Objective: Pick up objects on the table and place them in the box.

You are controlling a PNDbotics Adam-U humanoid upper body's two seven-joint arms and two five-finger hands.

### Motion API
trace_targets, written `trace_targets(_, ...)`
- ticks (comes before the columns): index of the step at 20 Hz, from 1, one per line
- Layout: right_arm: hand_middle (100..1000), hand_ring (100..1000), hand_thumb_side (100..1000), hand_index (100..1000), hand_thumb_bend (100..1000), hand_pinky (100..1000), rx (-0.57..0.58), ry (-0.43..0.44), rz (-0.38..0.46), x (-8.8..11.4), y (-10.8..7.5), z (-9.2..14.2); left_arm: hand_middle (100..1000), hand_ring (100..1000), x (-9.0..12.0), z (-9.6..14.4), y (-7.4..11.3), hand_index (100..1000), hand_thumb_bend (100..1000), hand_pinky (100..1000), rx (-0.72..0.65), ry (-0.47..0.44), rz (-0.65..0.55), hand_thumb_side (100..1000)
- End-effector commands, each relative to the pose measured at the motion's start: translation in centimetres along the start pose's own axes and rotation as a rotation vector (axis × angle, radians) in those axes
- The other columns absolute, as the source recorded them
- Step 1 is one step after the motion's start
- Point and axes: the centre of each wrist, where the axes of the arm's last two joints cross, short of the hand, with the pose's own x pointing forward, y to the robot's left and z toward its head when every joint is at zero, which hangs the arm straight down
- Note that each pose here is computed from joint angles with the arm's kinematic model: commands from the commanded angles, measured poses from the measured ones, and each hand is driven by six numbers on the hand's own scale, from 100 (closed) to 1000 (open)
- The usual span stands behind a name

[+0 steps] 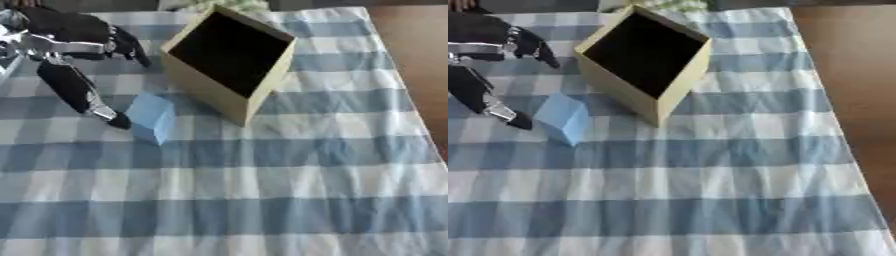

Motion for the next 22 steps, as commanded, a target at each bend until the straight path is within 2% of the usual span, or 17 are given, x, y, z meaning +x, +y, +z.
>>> trace_targets(1, 623, 692, 888, 827, 100, 733, -0.016, -0.015, 0.004, 0.4, -0.5, -0.3, 833, 839, -0.5, 0.2, 0.7, 899, 671, 724, -0.053, -0.020, -0.041, 685)
trace_targets(8, 621, 691, 891, 827, 100, 732, -0.024, -0.015, -0.005, 0.4, -0.5, -0.3, 850, 852, -1.5, -1.2, -0.6, 896, 694, 729, -0.084, 0.020, -0.018, 687)
trace_targets(16, 618, 688, 893, 826, 100, 730, -0.037, -0.012, -0.010, 0.4, -0.6, -0.3, 866, 862, -1.8, -2.2, -1.8, 897, 653, 736, -0.138, -0.001, -0.027, 662)
trace_targets(22, 616, 686, 895, 825, 100, 730, -0.046, -0.007, -0.018, 0.4, -0.6, -0.2, 859, 856, -2.1, -2.4, -2.0, 890, 669, 726, -0.145, 0.010, -0.031, 657)
